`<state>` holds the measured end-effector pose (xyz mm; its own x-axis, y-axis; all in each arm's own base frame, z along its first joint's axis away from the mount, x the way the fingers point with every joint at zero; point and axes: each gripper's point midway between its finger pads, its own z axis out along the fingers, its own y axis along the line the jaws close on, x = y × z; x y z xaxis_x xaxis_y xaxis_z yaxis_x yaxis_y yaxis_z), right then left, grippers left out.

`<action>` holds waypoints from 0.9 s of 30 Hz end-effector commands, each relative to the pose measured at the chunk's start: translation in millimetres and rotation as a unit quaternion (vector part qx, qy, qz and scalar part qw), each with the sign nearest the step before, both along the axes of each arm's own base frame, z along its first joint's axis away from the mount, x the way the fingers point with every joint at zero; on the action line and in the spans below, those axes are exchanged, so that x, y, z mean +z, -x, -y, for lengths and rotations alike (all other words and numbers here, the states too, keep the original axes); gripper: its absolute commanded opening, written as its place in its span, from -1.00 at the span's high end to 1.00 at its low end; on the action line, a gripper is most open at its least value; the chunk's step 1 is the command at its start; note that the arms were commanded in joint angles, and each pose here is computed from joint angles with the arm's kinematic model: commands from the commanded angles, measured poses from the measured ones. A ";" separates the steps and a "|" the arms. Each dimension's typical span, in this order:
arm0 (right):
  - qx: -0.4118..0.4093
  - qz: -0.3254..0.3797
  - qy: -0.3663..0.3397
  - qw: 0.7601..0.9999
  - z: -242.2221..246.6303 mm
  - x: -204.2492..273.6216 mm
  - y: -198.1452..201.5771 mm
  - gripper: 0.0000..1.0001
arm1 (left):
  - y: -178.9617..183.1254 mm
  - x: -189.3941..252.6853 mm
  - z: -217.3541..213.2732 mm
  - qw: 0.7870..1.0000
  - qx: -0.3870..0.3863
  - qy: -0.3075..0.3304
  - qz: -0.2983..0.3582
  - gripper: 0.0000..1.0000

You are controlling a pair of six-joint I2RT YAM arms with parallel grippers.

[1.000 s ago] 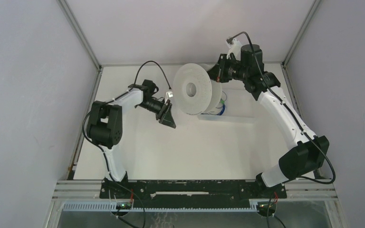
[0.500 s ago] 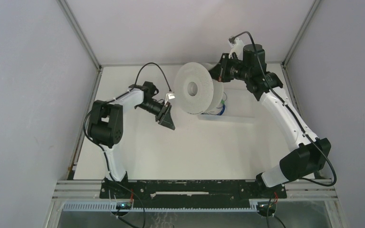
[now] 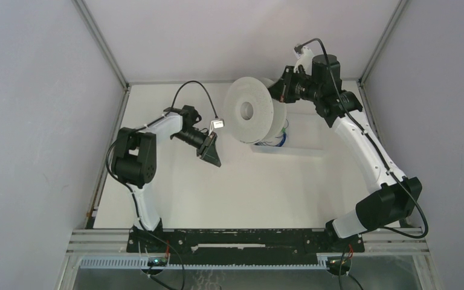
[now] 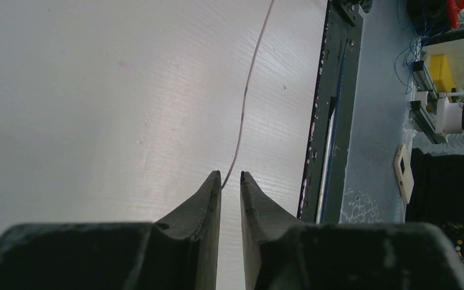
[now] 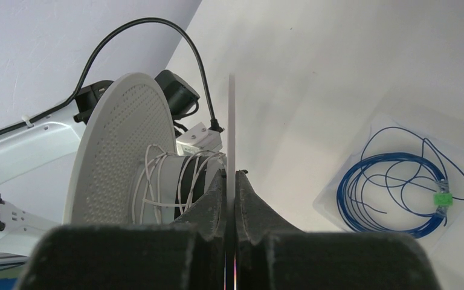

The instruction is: Wrap the cables

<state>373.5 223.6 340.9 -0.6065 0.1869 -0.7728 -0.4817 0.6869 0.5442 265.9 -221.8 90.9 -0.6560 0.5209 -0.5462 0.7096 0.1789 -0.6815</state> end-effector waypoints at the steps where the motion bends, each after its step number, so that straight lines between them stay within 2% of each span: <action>1: -0.006 0.087 -0.032 0.996 4.4 63.8 1.9 1.00 | 4.4 7.8 1.3 1.000 -0.009 0.022 0.005 0.56; 19: -0.008 0.087 -0.038 0.995 5.4 65.9 3.6 1.00 | 13.9 5.7 14.8 0.998 -0.023 0.044 -0.028 0.51; 27: -0.011 0.088 -0.037 0.995 7.8 64.7 4.6 1.00 | 17.8 4.6 17.3 0.998 -0.027 0.048 -0.040 0.75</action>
